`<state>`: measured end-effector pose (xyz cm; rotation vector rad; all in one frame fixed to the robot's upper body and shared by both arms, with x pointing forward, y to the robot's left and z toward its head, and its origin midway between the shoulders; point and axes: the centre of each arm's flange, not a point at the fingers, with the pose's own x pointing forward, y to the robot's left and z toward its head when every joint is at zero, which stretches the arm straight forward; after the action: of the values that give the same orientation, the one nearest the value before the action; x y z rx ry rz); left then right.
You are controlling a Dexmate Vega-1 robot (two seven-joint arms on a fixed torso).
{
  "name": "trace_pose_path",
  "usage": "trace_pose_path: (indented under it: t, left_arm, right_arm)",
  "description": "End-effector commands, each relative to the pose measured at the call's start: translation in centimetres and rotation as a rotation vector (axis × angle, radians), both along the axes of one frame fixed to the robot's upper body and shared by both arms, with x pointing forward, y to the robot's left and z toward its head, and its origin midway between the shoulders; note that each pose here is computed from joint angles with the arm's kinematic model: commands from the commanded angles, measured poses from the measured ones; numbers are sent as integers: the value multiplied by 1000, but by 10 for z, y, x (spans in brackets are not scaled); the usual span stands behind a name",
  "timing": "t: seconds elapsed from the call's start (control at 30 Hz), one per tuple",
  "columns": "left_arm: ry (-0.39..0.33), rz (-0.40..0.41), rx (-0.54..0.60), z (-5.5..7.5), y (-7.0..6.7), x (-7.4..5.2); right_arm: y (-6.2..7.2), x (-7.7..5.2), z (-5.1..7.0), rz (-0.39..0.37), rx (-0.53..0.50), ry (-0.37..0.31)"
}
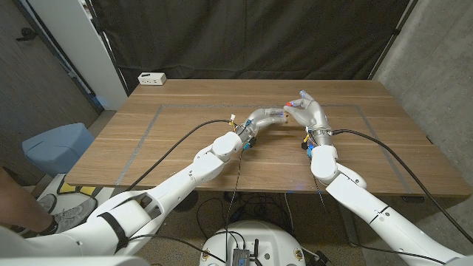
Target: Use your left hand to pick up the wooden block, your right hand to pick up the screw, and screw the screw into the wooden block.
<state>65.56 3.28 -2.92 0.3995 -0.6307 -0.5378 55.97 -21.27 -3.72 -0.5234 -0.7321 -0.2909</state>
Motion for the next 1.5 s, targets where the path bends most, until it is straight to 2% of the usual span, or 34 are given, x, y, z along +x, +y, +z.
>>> trace_pose_path:
  t: [0.03,1.5]
  left_arm:
    - [1,-2,4,1,-2,1]
    - [5,-13,7,-1,-4,0]
  right_arm:
    - [-1,2,-1,5,1,1]
    - [-4,2,-3,-3,8,1]
